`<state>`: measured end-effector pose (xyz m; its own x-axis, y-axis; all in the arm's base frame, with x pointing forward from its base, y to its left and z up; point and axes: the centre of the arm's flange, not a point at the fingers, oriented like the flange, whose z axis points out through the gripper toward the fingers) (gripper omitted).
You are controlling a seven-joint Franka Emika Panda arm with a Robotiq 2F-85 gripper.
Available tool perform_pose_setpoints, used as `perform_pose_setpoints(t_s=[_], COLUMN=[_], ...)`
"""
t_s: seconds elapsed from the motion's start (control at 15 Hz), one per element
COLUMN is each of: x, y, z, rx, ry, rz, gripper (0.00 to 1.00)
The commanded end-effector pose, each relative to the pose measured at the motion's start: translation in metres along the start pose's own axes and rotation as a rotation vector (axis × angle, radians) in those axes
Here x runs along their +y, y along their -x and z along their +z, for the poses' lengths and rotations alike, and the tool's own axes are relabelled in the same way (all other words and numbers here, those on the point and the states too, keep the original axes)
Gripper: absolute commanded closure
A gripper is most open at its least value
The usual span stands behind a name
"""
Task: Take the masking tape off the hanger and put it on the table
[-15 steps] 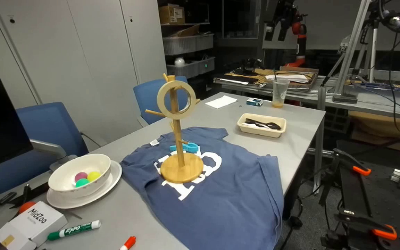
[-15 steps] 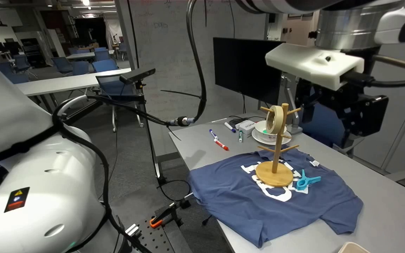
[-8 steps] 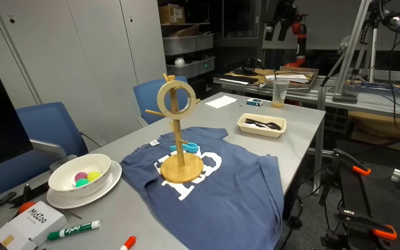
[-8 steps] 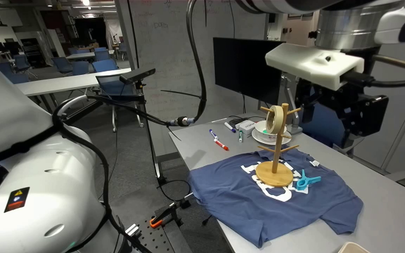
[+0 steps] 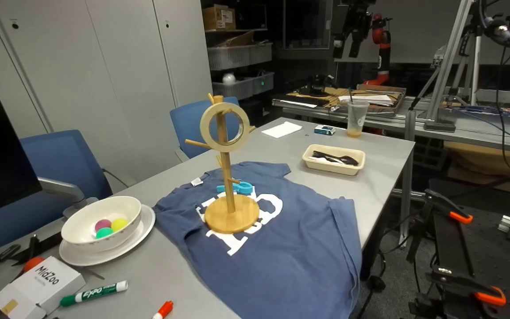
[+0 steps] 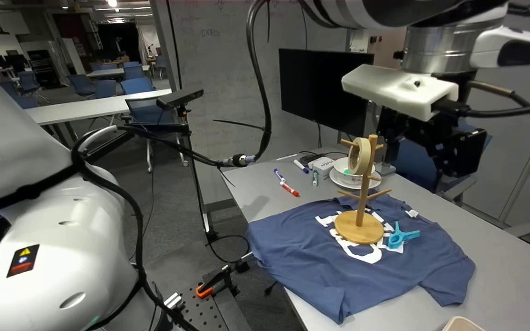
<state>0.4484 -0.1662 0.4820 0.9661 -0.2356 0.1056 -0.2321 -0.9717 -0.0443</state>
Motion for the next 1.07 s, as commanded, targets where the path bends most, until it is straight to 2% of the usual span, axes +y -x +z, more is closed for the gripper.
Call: perform_pose_setpoints(t_s=[0.0,0.13,0.47,1.0], x=[-0.011,-0.019,-0.012,-0.063], y=[-0.004,-0.006,-0.005,0.011], z=[0.007,0.016,0.012,0.035], rx=[-0.010,-0.024,-0.018,-0.016], ry=[0.005,0.010,0.009,0.011], rz=[-0.010,-0.018,-0.005,-0.106], gripper=[0.00,0.00,0.00,0.00])
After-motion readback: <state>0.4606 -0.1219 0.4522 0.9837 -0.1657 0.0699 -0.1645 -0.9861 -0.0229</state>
